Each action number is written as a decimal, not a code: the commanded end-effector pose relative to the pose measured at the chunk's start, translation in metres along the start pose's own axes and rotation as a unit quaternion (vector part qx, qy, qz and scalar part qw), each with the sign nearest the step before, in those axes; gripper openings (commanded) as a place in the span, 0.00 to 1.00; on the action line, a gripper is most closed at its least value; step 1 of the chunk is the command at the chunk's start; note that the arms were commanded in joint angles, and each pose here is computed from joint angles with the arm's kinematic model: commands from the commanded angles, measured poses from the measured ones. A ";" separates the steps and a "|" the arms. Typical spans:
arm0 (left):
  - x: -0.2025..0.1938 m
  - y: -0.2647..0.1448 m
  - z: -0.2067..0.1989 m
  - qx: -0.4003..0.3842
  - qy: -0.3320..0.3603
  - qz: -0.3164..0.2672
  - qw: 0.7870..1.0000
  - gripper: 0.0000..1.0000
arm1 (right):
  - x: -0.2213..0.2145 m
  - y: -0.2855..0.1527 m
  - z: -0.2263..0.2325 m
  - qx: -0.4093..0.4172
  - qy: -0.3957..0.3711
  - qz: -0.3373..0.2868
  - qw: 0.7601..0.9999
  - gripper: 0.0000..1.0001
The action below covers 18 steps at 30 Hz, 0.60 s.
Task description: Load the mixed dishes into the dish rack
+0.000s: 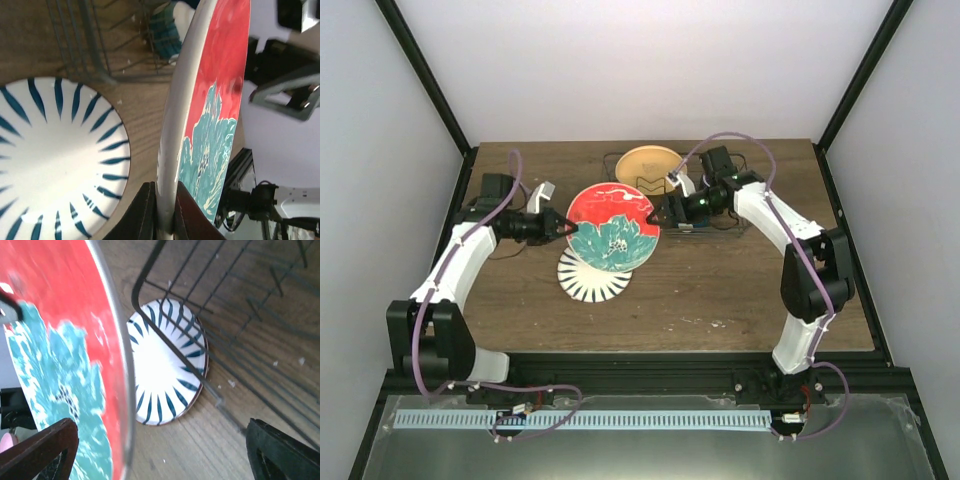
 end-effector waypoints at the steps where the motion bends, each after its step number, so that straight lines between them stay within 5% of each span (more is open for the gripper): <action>1: 0.034 -0.009 -0.028 -0.059 0.058 -0.036 0.996 0.00 | -0.003 -0.007 0.016 0.033 -0.043 -0.022 0.998 0.93; 18: 0.051 0.008 -0.035 -0.091 0.070 -0.044 0.992 0.00 | 0.006 0.022 0.024 0.194 -0.040 0.003 0.980 0.86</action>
Point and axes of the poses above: each gripper's point midway between its finger pads, its own y axis out along the fingers, its own z axis along the line the jaws close on, x = y × z, the point moved 4 cm from there along -y, back along the fingers, and after that the axes turned 12 degrees about y, right-handed, at the moved point
